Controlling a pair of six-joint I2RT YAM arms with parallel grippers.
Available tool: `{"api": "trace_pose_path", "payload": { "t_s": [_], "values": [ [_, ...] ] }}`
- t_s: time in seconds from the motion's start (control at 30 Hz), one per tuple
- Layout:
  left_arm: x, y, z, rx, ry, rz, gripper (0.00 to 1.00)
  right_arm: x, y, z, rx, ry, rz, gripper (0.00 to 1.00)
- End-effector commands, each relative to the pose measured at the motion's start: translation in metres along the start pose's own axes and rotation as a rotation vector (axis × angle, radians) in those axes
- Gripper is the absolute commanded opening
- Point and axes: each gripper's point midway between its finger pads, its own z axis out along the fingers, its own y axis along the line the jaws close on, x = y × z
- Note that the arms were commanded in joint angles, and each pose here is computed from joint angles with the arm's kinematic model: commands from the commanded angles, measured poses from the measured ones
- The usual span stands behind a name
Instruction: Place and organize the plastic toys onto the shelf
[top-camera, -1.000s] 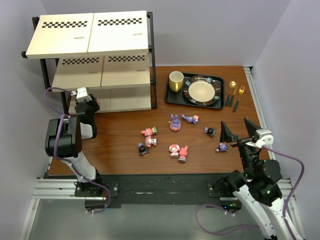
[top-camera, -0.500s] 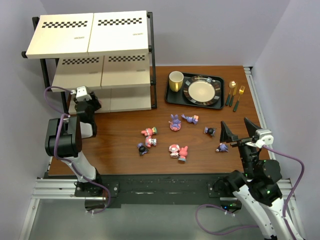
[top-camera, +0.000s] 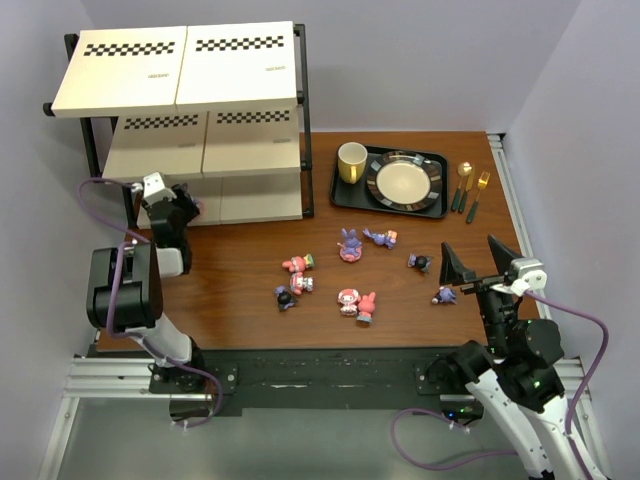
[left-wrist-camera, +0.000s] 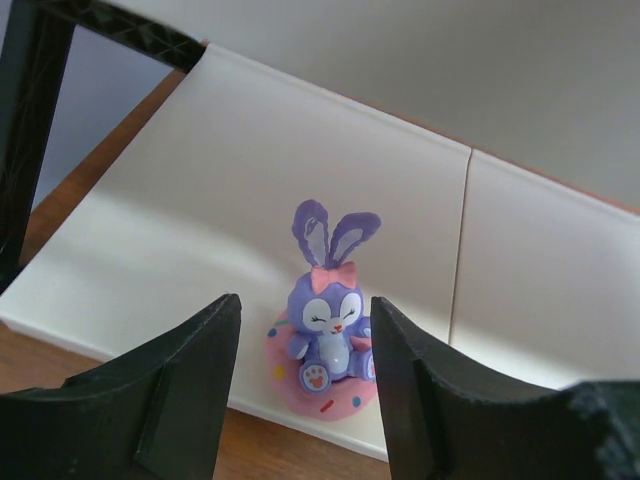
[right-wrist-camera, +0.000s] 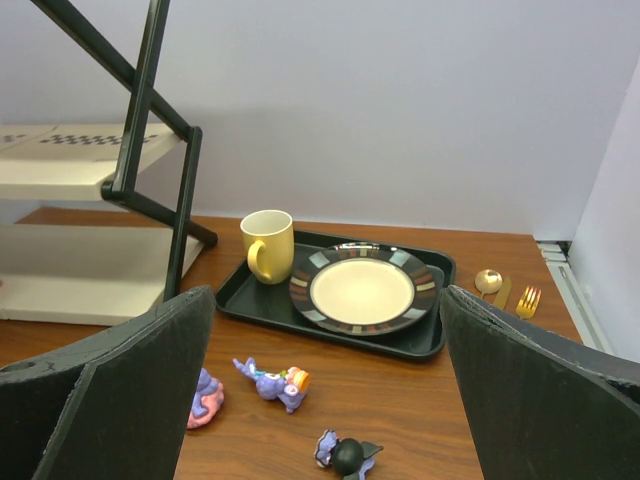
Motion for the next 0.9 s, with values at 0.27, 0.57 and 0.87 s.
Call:
{"api": "trace_pose_path", "payload": {
  "t_s": [0.27,0.57,0.87],
  "values": [
    [0.007,0.005,0.002,-0.071,0.042,-0.119,0.57,-0.005,-0.001,0.000,0.004,-0.025,0.008,0.99],
    [0.017,0.007,0.012,-0.073,0.066,-0.089,0.54,-0.005,-0.001,0.000,0.008,-0.026,0.008,0.99],
    [0.015,0.009,0.013,-0.090,0.072,-0.096,0.41,-0.005,-0.001,0.000,0.008,-0.025,0.006,0.99]
  ]
}}
